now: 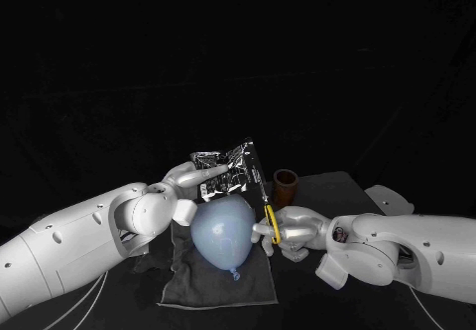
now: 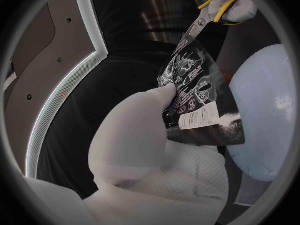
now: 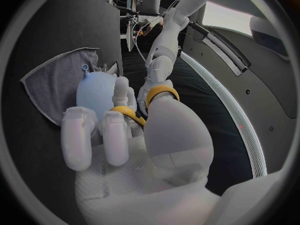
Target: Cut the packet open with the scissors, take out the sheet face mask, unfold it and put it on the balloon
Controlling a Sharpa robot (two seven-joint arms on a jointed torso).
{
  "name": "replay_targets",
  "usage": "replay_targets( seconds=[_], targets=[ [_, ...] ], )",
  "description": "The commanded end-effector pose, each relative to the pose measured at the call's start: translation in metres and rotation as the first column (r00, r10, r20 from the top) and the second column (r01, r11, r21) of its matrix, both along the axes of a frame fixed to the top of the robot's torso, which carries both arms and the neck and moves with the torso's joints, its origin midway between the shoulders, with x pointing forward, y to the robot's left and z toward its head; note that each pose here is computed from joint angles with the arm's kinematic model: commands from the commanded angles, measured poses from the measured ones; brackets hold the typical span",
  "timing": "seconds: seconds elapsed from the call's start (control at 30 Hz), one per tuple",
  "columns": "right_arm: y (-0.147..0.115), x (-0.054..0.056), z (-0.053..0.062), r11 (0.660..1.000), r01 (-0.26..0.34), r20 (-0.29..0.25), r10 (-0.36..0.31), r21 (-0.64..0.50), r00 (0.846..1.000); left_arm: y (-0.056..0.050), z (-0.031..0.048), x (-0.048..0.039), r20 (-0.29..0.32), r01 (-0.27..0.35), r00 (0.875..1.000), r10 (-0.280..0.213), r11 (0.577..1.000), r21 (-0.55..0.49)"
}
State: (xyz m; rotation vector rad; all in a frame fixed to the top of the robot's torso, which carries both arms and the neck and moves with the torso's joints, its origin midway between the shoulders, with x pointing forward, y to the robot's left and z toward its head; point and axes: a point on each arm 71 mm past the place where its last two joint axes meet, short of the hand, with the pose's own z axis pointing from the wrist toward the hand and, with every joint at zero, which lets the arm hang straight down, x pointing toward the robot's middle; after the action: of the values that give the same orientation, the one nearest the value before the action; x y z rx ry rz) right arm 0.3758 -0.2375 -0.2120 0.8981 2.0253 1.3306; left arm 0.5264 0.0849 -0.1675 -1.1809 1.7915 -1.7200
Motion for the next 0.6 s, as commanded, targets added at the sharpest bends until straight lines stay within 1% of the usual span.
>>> replay_targets(
  seconds=[0.03, 0.2, 0.37, 0.6],
  targets=[
    [-0.0005, 0.0021, 0.0035, 1.000, 0.006, 0.037, -0.007, 0.003, 0.999, -0.0032, 0.0013, -0.0020, 0.012, 0.035, 0.999, -0.035, 0.999, -0.004],
    [-0.0009, 0.0033, 0.0052, 1.000, 0.007, 0.042, -0.007, -0.005, 0.999, -0.0036, 0.0016, -0.0025, 0.023, 0.046, 0.999, -0.046, 0.999, 0.004],
    [-0.0006, 0.0046, 0.0081, 1.000, 0.003, 0.047, -0.002, -0.008, 0.999, -0.0031, 0.0012, -0.0027, 0.040, 0.049, 0.998, -0.051, 0.998, 0.036],
    [0.0001, 0.0050, 0.0114, 1.000, -0.015, 0.050, 0.016, -0.020, 0.999, -0.0021, 0.0009, -0.0026, 0.047, 0.053, 0.997, -0.055, 0.997, 0.049]
  ],
)
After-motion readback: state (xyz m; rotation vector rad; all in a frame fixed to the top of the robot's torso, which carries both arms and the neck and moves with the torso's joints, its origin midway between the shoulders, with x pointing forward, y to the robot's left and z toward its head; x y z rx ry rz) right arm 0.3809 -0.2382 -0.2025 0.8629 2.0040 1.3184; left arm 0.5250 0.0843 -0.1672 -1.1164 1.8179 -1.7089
